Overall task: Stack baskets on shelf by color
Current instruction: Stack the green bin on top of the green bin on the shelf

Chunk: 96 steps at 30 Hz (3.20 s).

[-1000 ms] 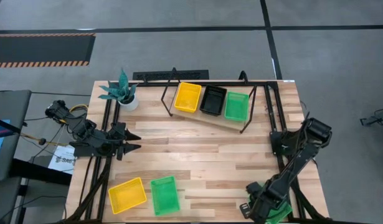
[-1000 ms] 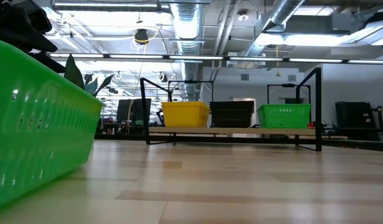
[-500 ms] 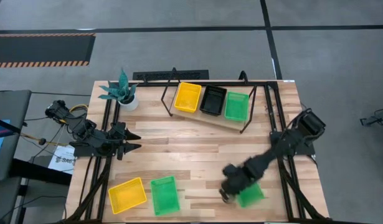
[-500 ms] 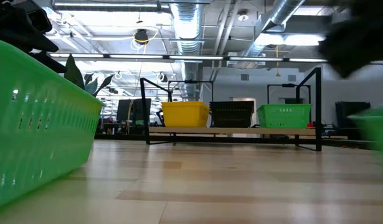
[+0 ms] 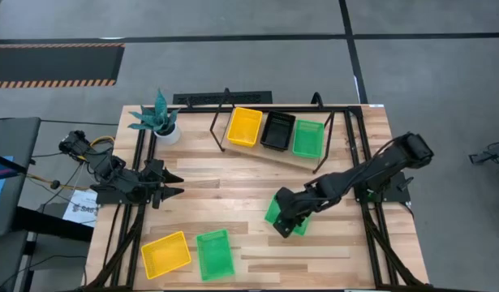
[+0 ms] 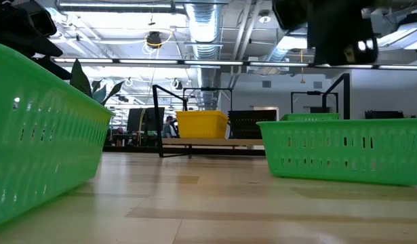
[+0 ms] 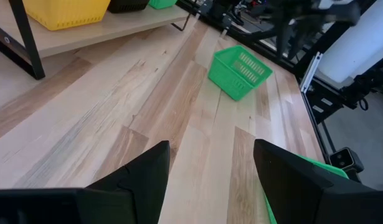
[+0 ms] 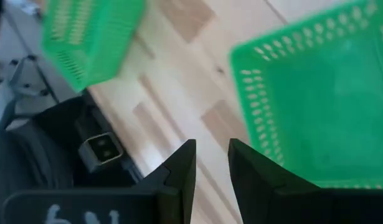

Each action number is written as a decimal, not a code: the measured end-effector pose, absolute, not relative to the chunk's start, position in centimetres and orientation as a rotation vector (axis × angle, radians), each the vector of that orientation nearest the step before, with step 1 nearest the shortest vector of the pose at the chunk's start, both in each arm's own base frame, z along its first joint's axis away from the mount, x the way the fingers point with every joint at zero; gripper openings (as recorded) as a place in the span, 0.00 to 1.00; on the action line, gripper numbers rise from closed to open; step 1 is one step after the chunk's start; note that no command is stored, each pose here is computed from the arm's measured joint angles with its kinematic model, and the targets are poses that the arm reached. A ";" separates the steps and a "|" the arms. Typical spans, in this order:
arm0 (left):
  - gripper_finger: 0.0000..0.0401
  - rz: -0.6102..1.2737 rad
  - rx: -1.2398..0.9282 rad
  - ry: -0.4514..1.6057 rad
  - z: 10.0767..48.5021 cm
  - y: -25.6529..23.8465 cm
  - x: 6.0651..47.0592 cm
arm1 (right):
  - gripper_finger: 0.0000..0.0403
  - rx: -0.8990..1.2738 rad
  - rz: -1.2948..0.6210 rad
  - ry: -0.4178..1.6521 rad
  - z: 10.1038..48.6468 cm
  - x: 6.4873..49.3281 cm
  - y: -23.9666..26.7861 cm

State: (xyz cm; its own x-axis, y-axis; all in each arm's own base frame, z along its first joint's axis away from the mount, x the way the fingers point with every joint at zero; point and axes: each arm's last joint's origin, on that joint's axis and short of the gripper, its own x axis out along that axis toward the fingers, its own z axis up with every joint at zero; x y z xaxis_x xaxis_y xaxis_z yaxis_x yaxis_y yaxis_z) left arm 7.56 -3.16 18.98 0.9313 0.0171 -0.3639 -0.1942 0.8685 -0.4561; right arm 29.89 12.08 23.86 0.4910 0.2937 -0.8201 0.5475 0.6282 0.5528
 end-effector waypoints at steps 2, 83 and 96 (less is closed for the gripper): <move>0.55 0.113 -0.509 0.360 19.0 -3.2 7.6 | 0.29 0.869 -0.132 1.057 24.8 29.8 12.4; 0.55 0.170 -0.511 0.332 19.0 -3.0 7.5 | 0.44 -0.379 0.161 1.487 24.7 26.5 17.8; 0.55 0.171 -0.507 0.334 19.0 -3.0 7.5 | 0.42 -0.498 0.151 1.638 20.2 27.2 19.3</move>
